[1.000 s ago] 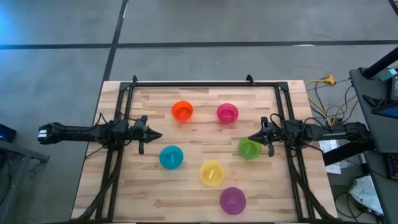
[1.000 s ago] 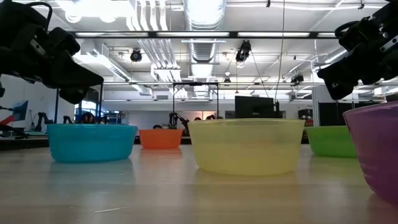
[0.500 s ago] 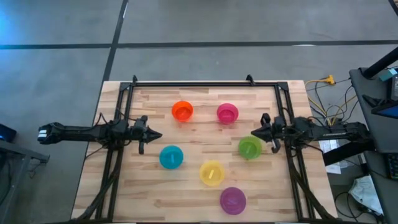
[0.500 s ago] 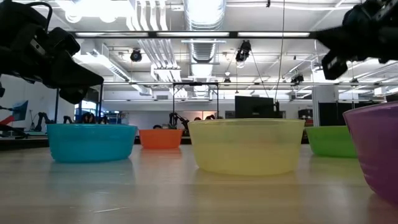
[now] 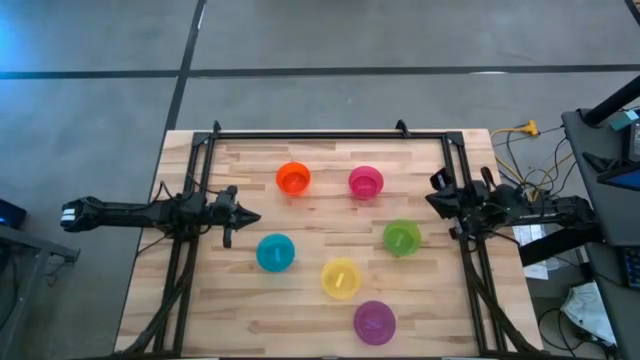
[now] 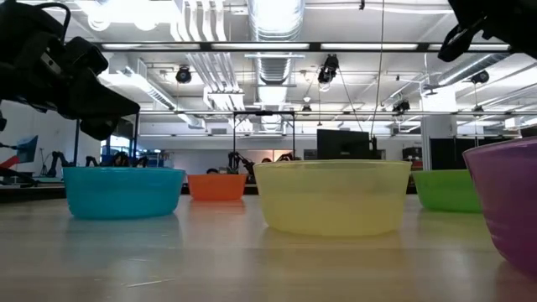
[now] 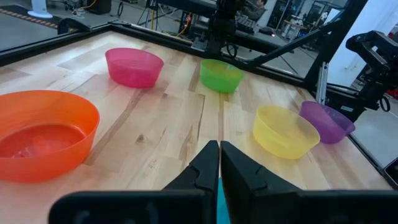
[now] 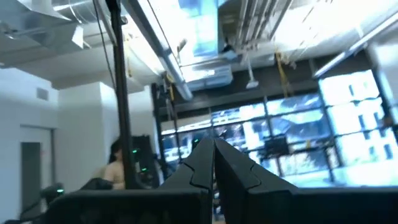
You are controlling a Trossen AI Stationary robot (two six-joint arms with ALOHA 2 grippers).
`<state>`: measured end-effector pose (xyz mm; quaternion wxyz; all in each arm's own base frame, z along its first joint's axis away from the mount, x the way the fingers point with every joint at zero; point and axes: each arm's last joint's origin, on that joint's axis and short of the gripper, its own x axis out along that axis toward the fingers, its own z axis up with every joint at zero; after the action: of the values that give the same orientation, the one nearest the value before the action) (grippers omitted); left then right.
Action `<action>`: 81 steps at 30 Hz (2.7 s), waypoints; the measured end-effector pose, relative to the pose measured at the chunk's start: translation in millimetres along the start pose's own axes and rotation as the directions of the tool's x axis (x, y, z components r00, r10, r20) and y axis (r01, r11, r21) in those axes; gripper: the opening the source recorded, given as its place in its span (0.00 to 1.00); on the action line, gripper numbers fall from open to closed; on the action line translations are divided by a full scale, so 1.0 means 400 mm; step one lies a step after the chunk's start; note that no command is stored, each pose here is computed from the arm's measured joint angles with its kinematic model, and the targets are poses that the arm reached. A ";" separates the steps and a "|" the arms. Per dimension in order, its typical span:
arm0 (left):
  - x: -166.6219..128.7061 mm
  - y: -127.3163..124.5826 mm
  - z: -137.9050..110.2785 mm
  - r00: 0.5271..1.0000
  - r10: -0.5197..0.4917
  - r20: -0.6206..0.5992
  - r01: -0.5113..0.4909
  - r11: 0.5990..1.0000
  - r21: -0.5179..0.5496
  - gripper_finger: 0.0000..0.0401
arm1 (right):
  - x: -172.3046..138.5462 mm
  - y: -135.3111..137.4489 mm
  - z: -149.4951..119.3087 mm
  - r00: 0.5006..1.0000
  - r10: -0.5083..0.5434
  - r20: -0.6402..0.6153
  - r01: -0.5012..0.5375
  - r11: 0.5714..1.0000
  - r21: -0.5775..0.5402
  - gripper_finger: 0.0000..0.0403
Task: Nest bowls inside each other
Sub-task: Stack the pink bowl on the yellow bowl
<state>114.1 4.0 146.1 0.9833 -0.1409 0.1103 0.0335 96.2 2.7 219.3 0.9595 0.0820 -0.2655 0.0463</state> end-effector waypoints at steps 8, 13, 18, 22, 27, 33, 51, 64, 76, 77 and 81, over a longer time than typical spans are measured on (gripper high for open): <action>0.000 0.000 0.000 1.000 0.000 0.000 0.000 1.000 0.000 0.00 | 0.011 -0.005 -0.026 0.997 -0.018 -0.081 -0.004 0.964 -0.266 0.02; 0.000 0.000 0.000 1.000 0.000 0.000 0.000 1.000 0.000 0.00 | 0.022 -0.010 -0.053 0.987 -0.032 -0.157 -0.041 0.896 -0.443 0.02; 0.000 0.000 0.000 1.000 -0.001 0.000 0.001 1.000 0.000 0.00 | 0.038 -0.020 -0.046 0.985 -0.160 -0.062 0.100 0.829 -0.550 0.02; 0.000 0.000 0.000 1.000 -0.001 0.000 0.001 1.000 0.000 0.00 | 0.044 -0.032 -0.045 0.947 -0.321 -0.006 0.255 0.763 -0.595 0.02; 0.000 0.000 0.000 1.000 -0.001 0.000 0.001 1.000 0.000 0.00 | 0.047 -0.039 -0.083 0.933 -0.336 -0.128 0.201 0.782 -0.589 0.02; 0.000 0.000 0.000 1.000 0.000 0.000 0.000 1.000 0.000 0.00 | 0.054 -0.043 -0.113 0.923 -0.327 -0.203 0.219 0.880 -0.422 0.02; 0.000 0.000 0.000 1.000 -0.001 0.000 0.001 1.000 0.000 0.00 | 0.370 -0.015 -0.002 0.805 -0.149 -0.574 -0.108 0.915 -0.389 0.02; 0.000 0.000 0.000 1.000 -0.001 0.000 0.001 1.000 0.000 0.00 | 0.463 -0.031 -0.076 0.005 -0.199 -0.980 -0.227 0.954 -0.195 0.06; 0.000 0.000 0.000 1.000 0.000 0.000 0.000 1.000 0.000 0.00 | 0.521 -0.121 -0.142 -0.343 -0.197 -0.919 -0.122 0.979 -0.164 0.28; 0.000 0.000 0.000 1.000 -0.001 0.000 0.001 1.000 0.000 0.00 | 0.520 -0.131 -0.145 -0.348 -0.198 -0.916 -0.118 0.979 -0.166 0.29; 0.000 0.000 0.000 1.000 0.000 0.000 0.000 1.000 0.000 0.00 | 0.509 -0.178 -0.145 -0.356 -0.207 -0.911 -0.115 0.977 -0.178 0.33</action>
<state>114.1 4.0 146.1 0.9833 -0.1409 0.1103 0.0333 308.7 -47.6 266.0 0.7645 -0.0753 0.6396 0.0276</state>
